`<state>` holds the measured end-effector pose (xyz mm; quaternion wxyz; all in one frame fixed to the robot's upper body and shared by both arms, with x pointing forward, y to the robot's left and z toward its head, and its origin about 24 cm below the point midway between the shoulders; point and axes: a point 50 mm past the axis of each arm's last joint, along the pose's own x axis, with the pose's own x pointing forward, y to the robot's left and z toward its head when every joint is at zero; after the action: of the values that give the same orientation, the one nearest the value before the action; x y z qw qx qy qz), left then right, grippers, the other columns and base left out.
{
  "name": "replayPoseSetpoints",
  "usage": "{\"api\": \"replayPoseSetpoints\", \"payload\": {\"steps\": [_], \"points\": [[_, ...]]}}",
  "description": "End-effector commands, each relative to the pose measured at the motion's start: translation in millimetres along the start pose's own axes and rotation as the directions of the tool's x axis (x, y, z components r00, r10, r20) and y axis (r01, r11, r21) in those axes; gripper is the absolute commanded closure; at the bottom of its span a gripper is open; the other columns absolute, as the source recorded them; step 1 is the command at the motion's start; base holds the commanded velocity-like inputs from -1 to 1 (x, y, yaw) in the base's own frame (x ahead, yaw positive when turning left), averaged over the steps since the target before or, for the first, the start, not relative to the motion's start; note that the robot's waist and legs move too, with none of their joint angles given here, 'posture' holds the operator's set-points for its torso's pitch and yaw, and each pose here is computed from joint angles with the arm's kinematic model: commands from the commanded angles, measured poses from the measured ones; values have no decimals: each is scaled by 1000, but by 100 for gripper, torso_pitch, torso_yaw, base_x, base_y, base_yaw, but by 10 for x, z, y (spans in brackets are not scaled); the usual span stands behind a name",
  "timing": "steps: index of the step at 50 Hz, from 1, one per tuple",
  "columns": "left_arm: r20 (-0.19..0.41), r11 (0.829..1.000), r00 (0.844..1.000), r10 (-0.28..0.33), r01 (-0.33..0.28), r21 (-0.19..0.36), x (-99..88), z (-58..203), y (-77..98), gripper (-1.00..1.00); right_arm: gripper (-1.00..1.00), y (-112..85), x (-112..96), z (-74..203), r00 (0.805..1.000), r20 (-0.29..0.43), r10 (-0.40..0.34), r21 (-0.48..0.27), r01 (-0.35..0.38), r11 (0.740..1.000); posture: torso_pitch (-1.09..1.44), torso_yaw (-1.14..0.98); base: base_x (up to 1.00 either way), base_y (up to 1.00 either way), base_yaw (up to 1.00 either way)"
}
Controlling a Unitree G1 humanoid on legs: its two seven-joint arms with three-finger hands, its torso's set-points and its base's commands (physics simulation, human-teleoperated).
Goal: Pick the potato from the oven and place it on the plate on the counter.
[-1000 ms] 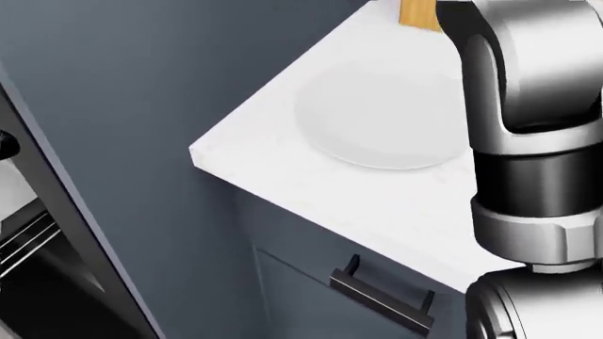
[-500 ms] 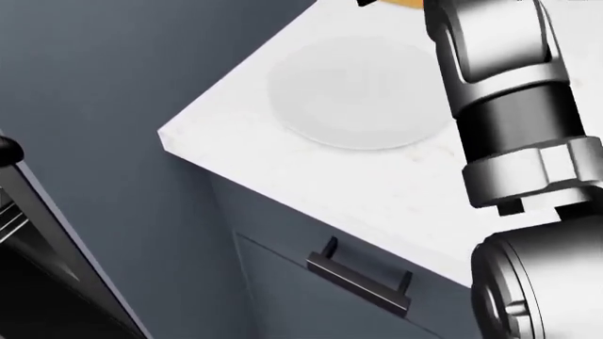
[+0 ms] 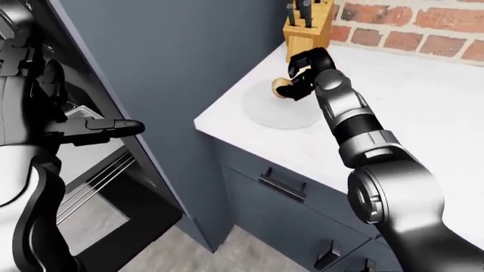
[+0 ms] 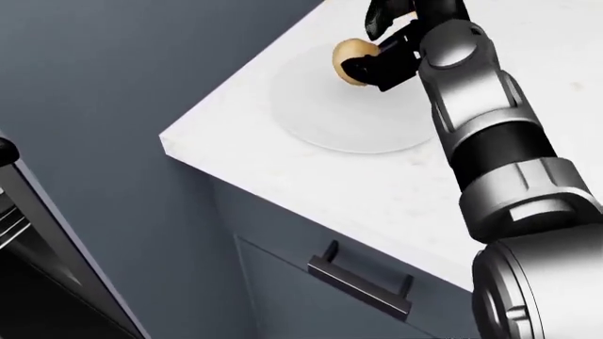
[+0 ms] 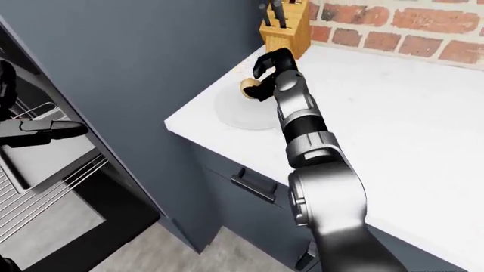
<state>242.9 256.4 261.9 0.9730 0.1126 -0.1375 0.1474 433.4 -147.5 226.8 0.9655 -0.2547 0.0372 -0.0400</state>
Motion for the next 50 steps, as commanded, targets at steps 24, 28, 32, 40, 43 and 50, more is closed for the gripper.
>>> {"api": "replayPoseSetpoints", "payload": {"steps": [24,28,32,40,43,50], "points": [[81,999,996,28,-29,14,-9,154,36,-100,-37,-184,-39,277,994,105,-30,5,30,1000,0,0,0,0,0],[80,999,996,28,-29,15,-8,143,36,-100,-40,-194,-41,274,994,106,-31,2,31,1000,0,0,0,0,0],[80,999,996,28,-29,15,-10,140,39,-100,-59,-199,-46,284,994,108,-30,2,30,1000,0,0,0,0,0],[83,999,996,31,-33,15,0,149,54,-100,-100,-238,-69,383,991,127,-33,12,31,999,0,0,0,0,0],[85,999,996,33,-34,14,0,155,62,-100,-100,-261,-105,479,989,146,-32,24,29,999,0,0,0,0,0],[85,999,996,38,-39,16,-4,169,79,-100,-100,-397,-328,788,969,240,-54,79,36,996,0,0,0,0,0]]}}
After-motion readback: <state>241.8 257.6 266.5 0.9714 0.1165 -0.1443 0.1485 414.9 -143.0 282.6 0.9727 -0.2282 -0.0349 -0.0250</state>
